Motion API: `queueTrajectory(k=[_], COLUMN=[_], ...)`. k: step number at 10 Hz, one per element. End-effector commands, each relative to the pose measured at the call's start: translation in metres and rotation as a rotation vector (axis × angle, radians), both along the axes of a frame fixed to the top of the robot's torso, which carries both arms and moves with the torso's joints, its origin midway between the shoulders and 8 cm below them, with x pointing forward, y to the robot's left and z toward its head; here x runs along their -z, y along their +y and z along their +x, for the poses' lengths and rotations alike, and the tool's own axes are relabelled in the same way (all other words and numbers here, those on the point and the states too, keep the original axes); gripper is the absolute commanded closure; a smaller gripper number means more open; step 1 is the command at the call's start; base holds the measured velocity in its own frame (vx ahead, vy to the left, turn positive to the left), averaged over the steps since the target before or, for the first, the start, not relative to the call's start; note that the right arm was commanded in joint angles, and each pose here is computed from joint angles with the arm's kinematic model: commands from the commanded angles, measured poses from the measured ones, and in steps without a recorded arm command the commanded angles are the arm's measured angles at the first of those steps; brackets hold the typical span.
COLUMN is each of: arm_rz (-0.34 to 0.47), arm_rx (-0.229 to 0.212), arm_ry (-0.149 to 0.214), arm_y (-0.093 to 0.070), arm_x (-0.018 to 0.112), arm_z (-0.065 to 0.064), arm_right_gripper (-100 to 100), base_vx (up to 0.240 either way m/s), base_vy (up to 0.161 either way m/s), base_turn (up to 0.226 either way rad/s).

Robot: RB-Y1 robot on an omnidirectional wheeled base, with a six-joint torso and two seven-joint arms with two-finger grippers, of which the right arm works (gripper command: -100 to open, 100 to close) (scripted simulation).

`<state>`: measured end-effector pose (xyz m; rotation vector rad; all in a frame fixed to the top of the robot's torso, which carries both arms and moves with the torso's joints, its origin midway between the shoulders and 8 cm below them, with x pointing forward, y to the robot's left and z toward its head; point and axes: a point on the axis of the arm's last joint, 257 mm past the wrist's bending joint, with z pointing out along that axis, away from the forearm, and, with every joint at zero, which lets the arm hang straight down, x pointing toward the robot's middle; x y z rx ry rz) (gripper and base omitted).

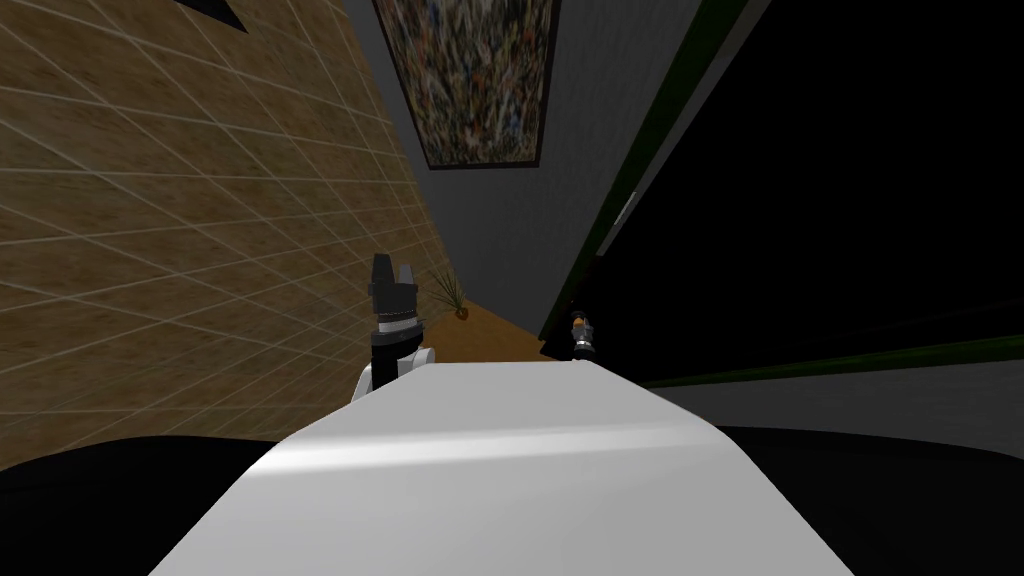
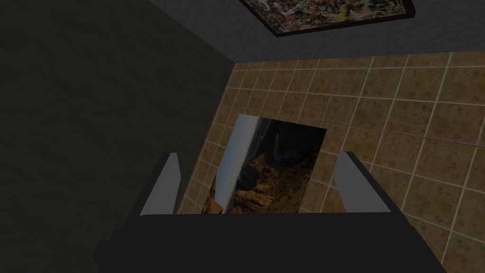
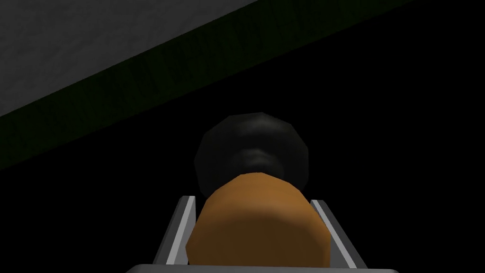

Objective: Pull the door open

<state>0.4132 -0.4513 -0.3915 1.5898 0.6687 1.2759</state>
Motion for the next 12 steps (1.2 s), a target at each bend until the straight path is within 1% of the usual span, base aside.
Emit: queueTrajectory(k=[1, 2, 3, 4, 5, 6, 7, 8, 9, 10, 12], arm_rz=[0.053, 0.062, 0.100, 0.106, 0.146, 0.150, 0.191, 0.194, 0.236, 0.237, 0.306], arm_rx=[0.003, 0.003, 0.008, 0.008, 0.013, 0.013, 0.017, 0.017, 0.022, 0.022, 0.031], arm_ry=[-0.027, -0.030, -0.044, -0.046, -0.061, -0.062, -0.078, -0.078, -0.094, -0.095, -0.121], arm_y=[0.0004, 0.0004, -0.0008, -0.0008, -0.0019, -0.0019, -0.0031, -0.0031, -0.0042, -0.0042, -0.0063], arm_x=[-0.0027, -0.0027, -0.0026, -0.0026, -0.0025, -0.0025, -0.0024, -0.0024, -0.0023, -0.0023, -0.0021], arm_z=[0.0017, 0.0017, 0.0012, 0.0012, 0.0008, 0.0008, 0.0003, 0.0003, -0.0002, -0.0002, -0.0011], arm_right_gripper=[100, 100, 100, 100, 100, 100, 100, 100, 100, 100, 100], base_vx=[-0.039, -0.031, -0.032, -0.030, -0.044, -0.034, -0.039, -0.034, -0.038, -0.035, -0.045], base_vy=[-0.013, -0.005, -0.005, -0.009, -0.009, -0.005, -0.007, -0.008, -0.011, -0.010, -0.009], base_turn=[0.052, 0.034, 0.061, 0.037, 0.060, 0.034, 0.062, 0.035, 0.067, 0.034, 0.076])
